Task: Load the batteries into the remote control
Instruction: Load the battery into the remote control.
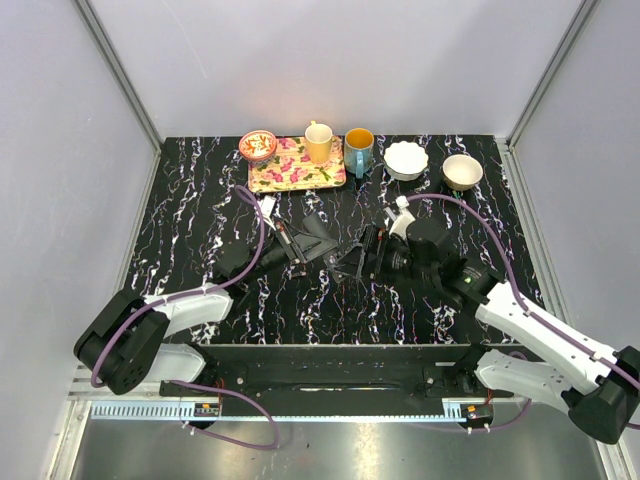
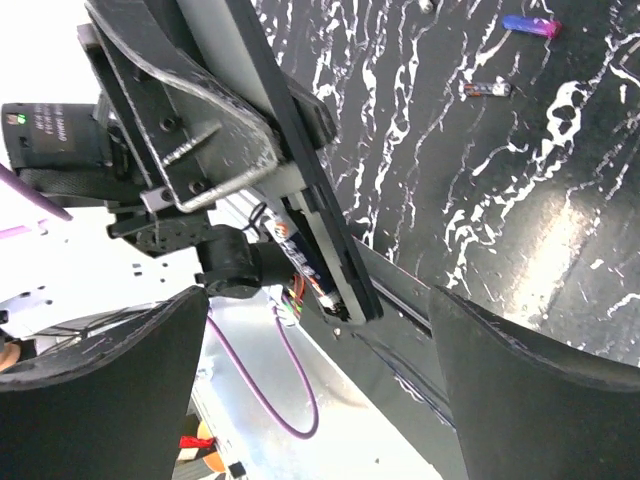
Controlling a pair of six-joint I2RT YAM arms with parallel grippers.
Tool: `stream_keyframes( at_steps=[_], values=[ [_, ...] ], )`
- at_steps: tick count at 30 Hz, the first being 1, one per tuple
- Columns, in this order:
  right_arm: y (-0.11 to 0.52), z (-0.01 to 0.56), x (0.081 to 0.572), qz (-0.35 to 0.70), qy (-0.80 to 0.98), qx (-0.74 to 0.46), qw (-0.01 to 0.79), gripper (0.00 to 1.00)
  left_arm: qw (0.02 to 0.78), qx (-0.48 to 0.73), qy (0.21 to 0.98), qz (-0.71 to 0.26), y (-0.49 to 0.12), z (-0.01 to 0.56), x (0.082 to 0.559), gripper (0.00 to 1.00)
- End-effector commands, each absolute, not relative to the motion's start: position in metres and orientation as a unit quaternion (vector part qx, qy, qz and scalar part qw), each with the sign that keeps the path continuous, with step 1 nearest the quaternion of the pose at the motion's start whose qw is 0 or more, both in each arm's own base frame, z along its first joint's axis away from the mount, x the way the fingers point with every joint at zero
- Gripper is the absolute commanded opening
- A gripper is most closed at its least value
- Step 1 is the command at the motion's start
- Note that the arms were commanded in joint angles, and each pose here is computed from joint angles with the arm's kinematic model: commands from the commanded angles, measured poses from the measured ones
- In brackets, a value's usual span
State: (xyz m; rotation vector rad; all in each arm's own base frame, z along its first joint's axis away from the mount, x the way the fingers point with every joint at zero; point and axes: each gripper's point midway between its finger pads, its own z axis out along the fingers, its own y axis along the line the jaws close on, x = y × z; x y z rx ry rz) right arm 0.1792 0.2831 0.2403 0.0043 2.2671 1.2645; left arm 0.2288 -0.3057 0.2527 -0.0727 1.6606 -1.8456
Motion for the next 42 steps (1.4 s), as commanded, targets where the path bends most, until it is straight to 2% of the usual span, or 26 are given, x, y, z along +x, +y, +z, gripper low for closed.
stream_keyframes(
  at_steps=[1, 9, 28, 36, 42],
  values=[
    [0.297, 0.271, 0.181, 0.534, 0.801, -0.003, 0.27, 0.95, 0.356, -0.001, 0.59, -0.725, -0.305, 0.29, 0.227, 0.0],
    [0.295, 0.251, 0.196, 0.516, 0.814, 0.034, 0.265, 0.89, 0.36, 0.002, 0.583, -0.728, -0.304, 0.296, 0.227, 0.0],
    [0.296, 0.236, 0.211, 0.516, 0.814, 0.088, 0.25, 0.84, 0.364, 0.004, 0.576, -0.732, -0.301, 0.299, 0.222, 0.0],
    [0.297, 0.231, 0.21, 0.521, 0.813, 0.096, 0.241, 0.74, 0.366, 0.003, 0.574, -0.733, -0.3, 0.3, 0.222, 0.0],
    [0.298, 0.228, 0.207, 0.525, 0.813, 0.092, 0.234, 0.74, 0.367, 0.003, 0.571, -0.734, -0.301, 0.304, 0.223, 0.0]
  ],
)
